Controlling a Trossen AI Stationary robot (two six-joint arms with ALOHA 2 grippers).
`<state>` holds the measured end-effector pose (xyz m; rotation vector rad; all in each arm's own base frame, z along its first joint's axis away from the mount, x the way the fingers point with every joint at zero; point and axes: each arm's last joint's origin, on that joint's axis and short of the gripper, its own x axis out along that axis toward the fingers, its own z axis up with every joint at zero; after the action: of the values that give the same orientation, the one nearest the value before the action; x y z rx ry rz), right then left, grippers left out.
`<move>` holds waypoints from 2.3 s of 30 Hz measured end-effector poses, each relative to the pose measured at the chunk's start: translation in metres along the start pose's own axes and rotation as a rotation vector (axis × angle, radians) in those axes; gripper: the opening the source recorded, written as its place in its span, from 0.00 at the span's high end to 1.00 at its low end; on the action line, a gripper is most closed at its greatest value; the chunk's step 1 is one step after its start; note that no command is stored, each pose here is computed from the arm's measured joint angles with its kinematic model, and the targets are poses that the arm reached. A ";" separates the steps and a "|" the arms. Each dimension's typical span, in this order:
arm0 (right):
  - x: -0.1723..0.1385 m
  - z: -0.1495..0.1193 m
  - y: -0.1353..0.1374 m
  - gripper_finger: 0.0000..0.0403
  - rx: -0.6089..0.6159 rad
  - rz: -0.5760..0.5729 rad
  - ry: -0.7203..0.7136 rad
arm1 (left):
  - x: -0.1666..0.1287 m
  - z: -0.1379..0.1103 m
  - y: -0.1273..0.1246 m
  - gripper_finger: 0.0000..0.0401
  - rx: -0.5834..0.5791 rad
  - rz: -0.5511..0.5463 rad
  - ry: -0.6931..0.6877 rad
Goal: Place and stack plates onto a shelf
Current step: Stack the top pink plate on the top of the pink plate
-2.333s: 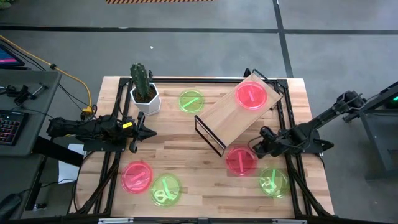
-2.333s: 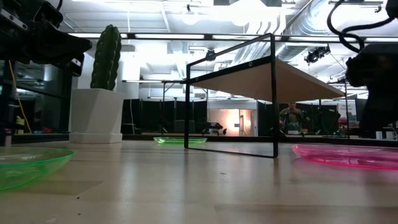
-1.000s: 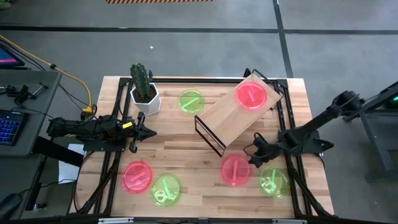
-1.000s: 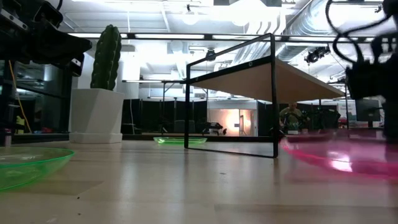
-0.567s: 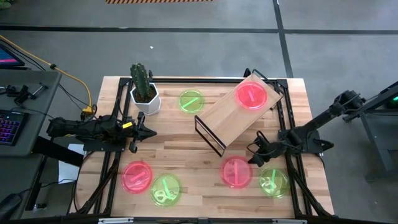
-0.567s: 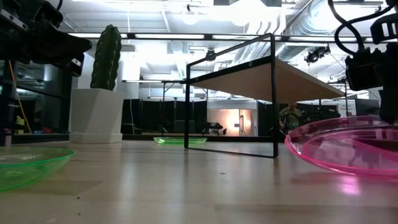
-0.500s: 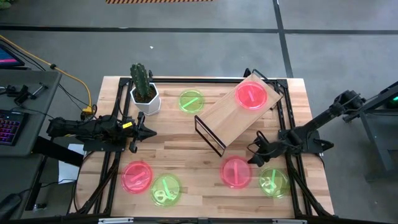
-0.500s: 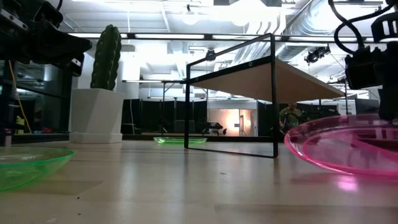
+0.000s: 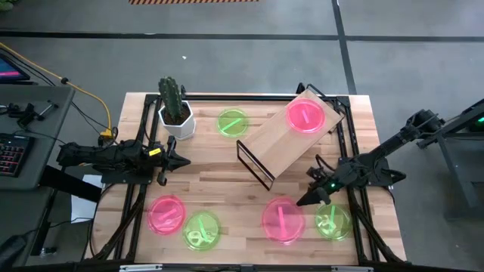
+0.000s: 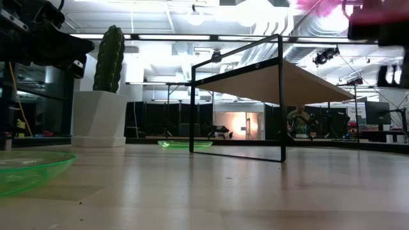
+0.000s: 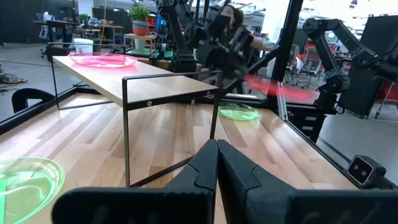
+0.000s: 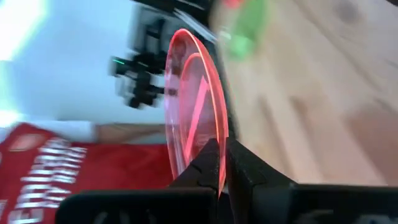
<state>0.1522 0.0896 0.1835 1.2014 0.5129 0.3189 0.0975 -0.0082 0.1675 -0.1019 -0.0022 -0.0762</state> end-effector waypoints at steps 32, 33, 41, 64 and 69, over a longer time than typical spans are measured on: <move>-0.016 0.079 0.104 1.00 -0.393 0.075 -0.475 | 0.000 0.000 0.000 1.00 0.000 0.000 0.000; -0.018 0.080 0.104 1.00 -0.393 0.074 -0.483 | 0.000 0.000 0.000 1.00 0.000 0.000 0.000; -0.031 0.085 0.102 1.00 -0.413 0.030 -0.509 | 0.000 0.000 0.000 1.00 0.000 0.000 0.000; -0.044 0.032 0.057 1.00 -0.056 -0.383 -0.032 | 0.000 0.000 0.000 1.00 0.000 0.000 0.000; -0.042 0.016 0.049 1.00 0.024 -0.499 0.056 | 0.000 0.000 0.000 1.00 0.000 0.000 0.000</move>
<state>0.1264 0.0726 0.2423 1.0488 0.8444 -0.0813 0.0975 -0.0082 0.1675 -0.1020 -0.0024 -0.0765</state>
